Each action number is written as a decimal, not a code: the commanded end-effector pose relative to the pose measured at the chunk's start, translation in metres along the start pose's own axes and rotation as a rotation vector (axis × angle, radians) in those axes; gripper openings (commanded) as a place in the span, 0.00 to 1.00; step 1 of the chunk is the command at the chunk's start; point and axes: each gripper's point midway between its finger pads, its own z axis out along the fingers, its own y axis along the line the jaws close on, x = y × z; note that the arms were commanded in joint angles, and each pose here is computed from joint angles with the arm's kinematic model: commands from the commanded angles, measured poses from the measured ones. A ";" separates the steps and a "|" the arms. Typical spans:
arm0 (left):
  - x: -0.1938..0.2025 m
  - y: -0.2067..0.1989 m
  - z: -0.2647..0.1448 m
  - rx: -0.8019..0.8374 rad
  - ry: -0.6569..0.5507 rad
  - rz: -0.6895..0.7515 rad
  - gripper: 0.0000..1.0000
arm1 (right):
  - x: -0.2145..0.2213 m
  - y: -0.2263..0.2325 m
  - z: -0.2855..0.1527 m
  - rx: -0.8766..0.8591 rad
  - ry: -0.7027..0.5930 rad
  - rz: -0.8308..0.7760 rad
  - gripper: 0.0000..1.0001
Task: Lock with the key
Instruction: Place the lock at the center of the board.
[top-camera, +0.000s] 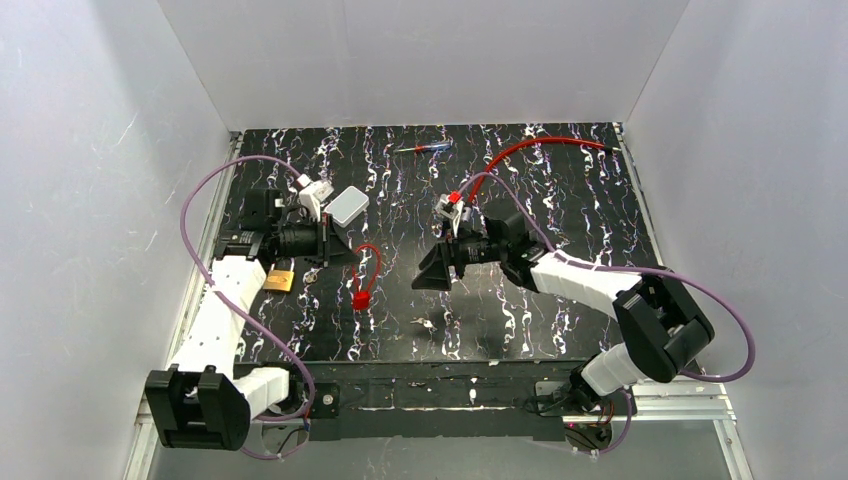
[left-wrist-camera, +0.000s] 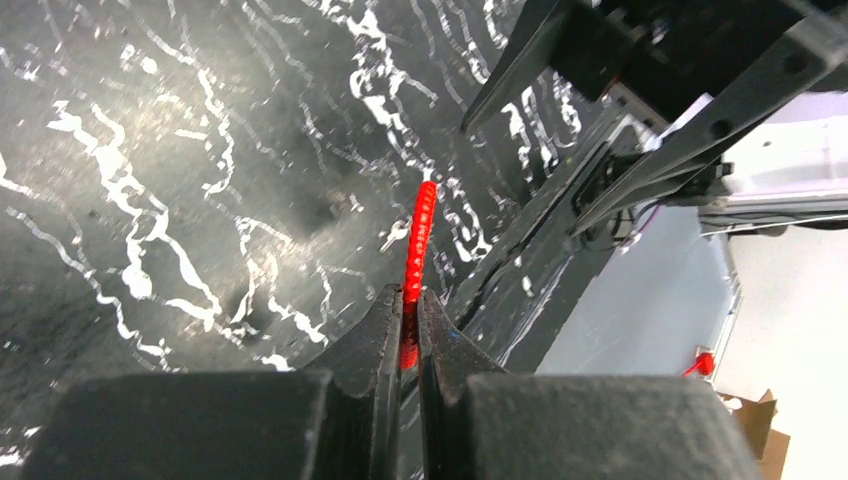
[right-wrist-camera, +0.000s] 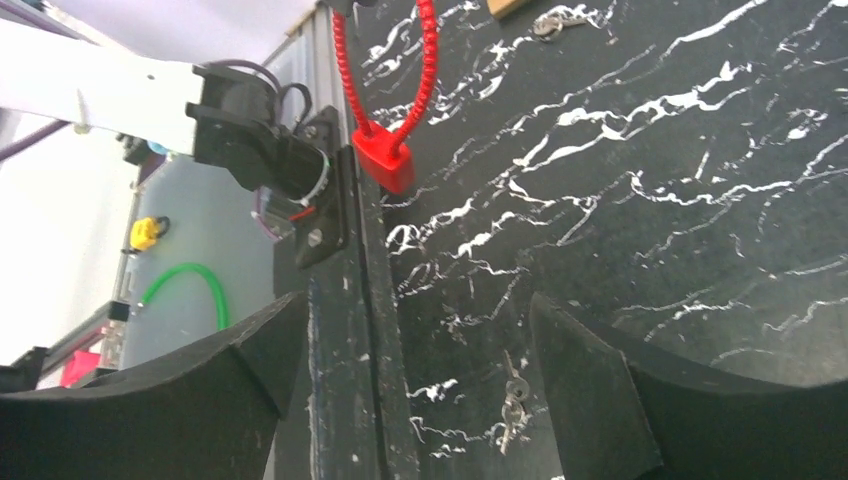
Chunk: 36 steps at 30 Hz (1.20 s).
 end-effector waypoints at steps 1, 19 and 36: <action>0.027 0.015 -0.010 -0.028 0.106 0.062 0.00 | -0.014 0.001 -0.007 0.031 0.048 -0.164 0.93; 0.034 0.114 0.037 -0.081 0.224 -0.074 0.00 | 0.057 -0.024 -0.044 0.187 0.386 -0.375 0.97; 0.020 0.171 0.038 -0.217 0.220 -0.070 0.26 | 0.087 -0.043 -0.010 0.312 0.520 -0.498 0.84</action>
